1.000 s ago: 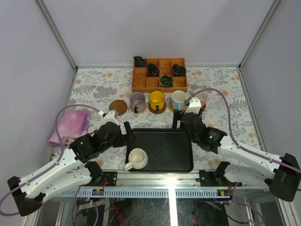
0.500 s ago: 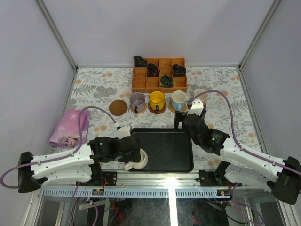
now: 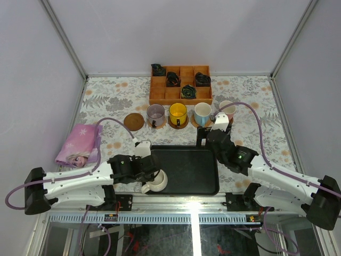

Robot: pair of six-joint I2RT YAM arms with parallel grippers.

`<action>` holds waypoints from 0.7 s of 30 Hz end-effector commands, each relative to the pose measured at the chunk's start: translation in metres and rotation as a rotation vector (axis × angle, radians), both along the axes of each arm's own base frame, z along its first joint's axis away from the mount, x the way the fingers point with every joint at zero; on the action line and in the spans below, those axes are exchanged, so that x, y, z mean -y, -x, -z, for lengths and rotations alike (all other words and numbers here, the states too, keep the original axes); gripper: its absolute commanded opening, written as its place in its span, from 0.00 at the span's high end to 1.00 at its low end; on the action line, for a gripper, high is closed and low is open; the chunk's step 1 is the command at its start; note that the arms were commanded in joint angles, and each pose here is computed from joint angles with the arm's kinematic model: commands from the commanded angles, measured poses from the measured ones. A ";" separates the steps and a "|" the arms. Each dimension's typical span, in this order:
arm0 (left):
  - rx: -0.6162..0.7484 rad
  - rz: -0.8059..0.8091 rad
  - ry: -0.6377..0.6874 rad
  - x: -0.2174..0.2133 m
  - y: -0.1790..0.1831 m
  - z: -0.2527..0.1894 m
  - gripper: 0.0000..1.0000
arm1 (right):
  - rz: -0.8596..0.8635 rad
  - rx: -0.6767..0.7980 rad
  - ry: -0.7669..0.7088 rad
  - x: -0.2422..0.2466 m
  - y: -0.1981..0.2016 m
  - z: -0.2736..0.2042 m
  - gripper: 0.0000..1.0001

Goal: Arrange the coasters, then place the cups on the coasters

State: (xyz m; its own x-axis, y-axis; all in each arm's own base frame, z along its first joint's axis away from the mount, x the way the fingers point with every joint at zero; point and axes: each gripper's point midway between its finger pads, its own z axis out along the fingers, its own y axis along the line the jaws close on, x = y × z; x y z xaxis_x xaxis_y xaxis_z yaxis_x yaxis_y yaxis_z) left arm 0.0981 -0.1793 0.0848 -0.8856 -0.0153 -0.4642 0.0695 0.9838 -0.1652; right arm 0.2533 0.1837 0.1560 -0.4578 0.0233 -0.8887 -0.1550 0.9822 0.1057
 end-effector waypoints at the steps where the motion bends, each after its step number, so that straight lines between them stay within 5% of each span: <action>1: 0.085 0.010 0.009 0.014 -0.018 -0.004 0.62 | 0.015 0.021 -0.025 -0.001 -0.006 -0.006 0.05; 12: 0.194 0.018 0.022 0.039 -0.046 -0.002 0.86 | 0.020 0.009 0.005 -0.001 -0.007 0.001 0.05; 21: 0.313 -0.024 0.074 0.050 -0.095 -0.013 0.89 | 0.033 0.007 0.021 0.002 -0.008 0.005 0.05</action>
State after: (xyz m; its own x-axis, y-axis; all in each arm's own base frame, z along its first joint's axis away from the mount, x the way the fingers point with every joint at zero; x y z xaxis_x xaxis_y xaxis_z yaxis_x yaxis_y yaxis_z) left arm 0.1549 -0.2088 0.0738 -0.7969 0.0088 -0.6041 0.1041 0.9869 -0.1230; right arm 0.2544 0.1845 0.1445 -0.4798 -0.0049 -0.8774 -0.1511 0.9855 0.0772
